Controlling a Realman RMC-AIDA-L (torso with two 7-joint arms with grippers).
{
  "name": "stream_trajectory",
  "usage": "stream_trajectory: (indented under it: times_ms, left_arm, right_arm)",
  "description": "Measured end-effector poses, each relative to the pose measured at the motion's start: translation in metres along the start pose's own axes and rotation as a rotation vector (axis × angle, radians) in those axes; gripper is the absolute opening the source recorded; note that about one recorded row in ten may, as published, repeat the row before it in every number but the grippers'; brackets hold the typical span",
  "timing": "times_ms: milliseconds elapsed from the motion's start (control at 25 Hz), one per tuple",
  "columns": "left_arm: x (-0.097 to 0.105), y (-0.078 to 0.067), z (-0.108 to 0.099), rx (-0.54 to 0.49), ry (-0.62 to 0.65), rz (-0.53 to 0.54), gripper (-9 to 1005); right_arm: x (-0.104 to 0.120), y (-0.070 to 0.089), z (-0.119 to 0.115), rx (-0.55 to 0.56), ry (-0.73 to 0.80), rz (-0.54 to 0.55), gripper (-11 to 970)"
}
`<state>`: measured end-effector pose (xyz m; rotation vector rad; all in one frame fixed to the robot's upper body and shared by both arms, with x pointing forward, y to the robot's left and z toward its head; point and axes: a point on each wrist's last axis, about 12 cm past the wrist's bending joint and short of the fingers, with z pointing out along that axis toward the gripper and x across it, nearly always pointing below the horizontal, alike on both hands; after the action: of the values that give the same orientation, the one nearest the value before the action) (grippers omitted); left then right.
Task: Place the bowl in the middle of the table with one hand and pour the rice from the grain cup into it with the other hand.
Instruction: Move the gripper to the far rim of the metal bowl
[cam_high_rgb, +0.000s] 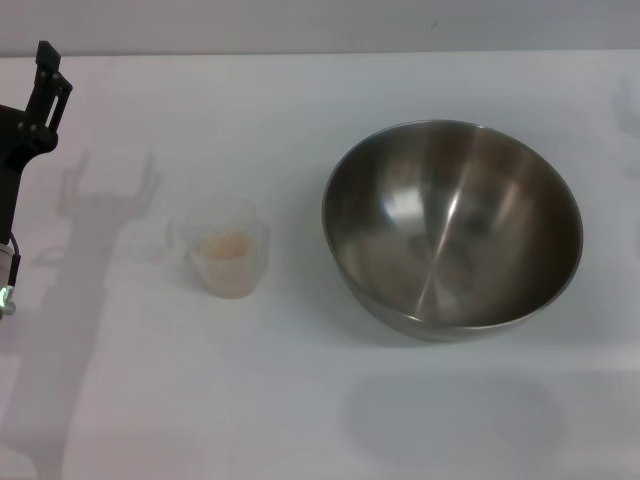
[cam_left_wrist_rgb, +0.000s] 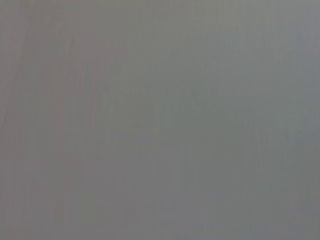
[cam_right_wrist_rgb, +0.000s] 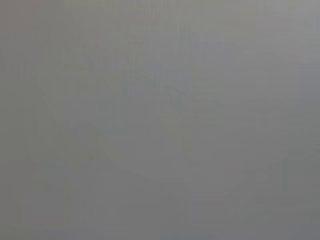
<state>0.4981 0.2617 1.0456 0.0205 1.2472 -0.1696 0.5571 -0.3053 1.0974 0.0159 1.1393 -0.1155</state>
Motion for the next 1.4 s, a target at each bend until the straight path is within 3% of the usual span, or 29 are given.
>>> stream_trajectory:
  times_ms: [200,480,640,840,1000,1400]
  left_arm:
    - [-0.001,0.0,0.002,0.003,-0.006,0.001,838]
    - [-0.001,0.002,0.002,-0.001,-0.005,0.007,837]
    - [-0.001,0.002,0.002,0.001,-0.007,0.008,837]
    - [-0.001,0.003,0.001,-0.003,-0.009,0.007,837]
    - [-0.002,0.004,0.0,-0.006,-0.016,0.009,836]
    - [-0.006,0.002,0.001,0.007,-0.051,0.01,836]
  right_arm:
    - [-0.016,0.021,0.02,-0.084,0.156,0.074,730]
    - [-0.053,0.049,0.044,-0.226,0.523,0.104,729]
    - [-0.09,0.058,0.054,-0.326,0.742,0.05,730]
    - [-0.123,0.054,0.064,-0.415,1.042,-0.056,725]
    - [-0.124,0.048,0.066,-0.494,1.22,-0.144,718]
    - [-0.089,0.046,0.057,-0.627,1.387,-0.228,701]
